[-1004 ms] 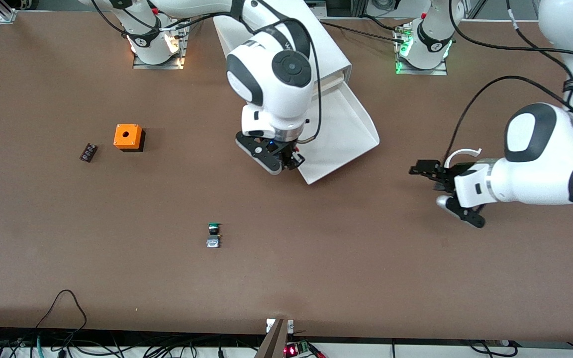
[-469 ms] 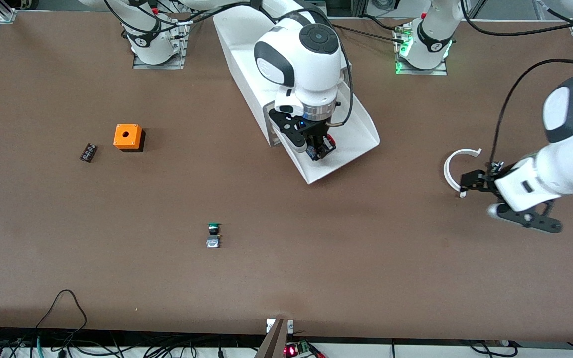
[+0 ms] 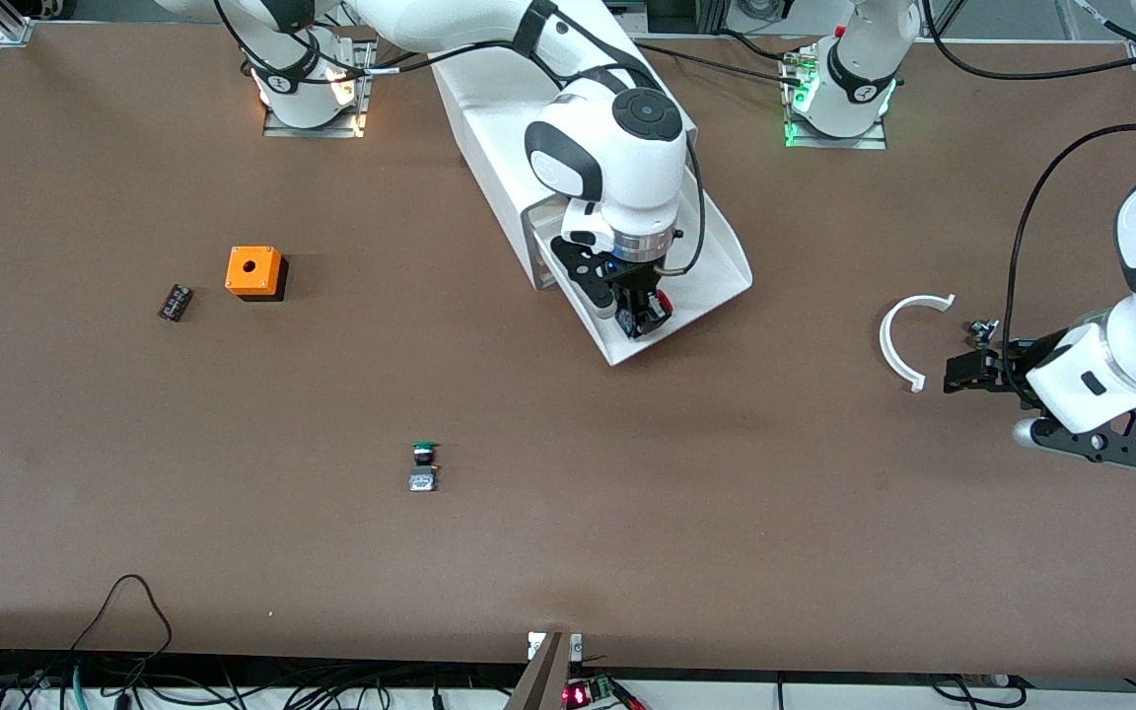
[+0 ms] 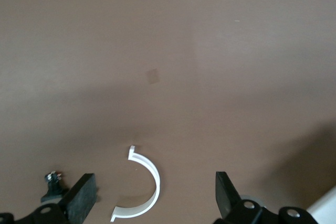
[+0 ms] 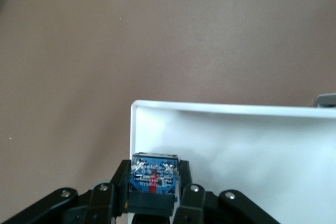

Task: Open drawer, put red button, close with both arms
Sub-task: 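Lower the red button into the drawer and open the right gripper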

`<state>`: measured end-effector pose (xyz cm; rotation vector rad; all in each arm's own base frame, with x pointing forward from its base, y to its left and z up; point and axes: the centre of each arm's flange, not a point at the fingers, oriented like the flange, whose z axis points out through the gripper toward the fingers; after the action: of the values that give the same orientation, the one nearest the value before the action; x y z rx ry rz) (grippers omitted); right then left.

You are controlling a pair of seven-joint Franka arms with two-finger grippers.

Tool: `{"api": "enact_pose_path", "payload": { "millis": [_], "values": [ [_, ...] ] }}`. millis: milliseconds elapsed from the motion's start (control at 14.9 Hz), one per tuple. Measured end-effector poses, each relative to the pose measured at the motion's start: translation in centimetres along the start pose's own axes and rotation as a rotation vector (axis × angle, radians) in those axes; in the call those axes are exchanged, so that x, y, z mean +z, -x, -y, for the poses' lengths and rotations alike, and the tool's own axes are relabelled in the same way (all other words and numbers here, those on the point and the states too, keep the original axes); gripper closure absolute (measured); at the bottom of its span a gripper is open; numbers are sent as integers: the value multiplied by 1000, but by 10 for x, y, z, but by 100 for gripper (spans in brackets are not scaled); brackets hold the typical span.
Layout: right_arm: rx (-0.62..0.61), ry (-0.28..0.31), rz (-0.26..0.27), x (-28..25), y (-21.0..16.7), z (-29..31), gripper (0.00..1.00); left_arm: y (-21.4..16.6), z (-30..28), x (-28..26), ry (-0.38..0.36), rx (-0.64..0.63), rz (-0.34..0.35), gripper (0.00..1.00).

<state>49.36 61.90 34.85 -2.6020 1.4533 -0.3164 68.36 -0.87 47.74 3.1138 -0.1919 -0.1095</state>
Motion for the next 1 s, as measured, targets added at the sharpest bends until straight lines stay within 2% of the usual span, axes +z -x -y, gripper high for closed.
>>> {"api": "enact_pose_path", "payload": {
  "millis": [201,268,335,603,669,870,1004],
  "values": [
    [6,-2,-2,0,3,-1,59,-1,1,4,-11,-111,7,0],
    [7,-6,-3,0,2,0,56,-1,1,6,-11,-139,12,0],
    [9,-10,-6,-1,0,1,44,-1,0,9,-10,-160,20,0],
    [20,-31,-11,-9,-9,7,7,-1,-2,17,-10,-185,36,0],
    [25,-43,-6,-16,-15,12,0,-1,-3,18,-10,-185,38,0],
    [16,-56,38,-45,-49,30,0,0,-16,25,-12,-167,56,0],
    [-49,-46,63,-62,-84,40,0,2,-38,44,-9,-160,93,0]
  ]
}}
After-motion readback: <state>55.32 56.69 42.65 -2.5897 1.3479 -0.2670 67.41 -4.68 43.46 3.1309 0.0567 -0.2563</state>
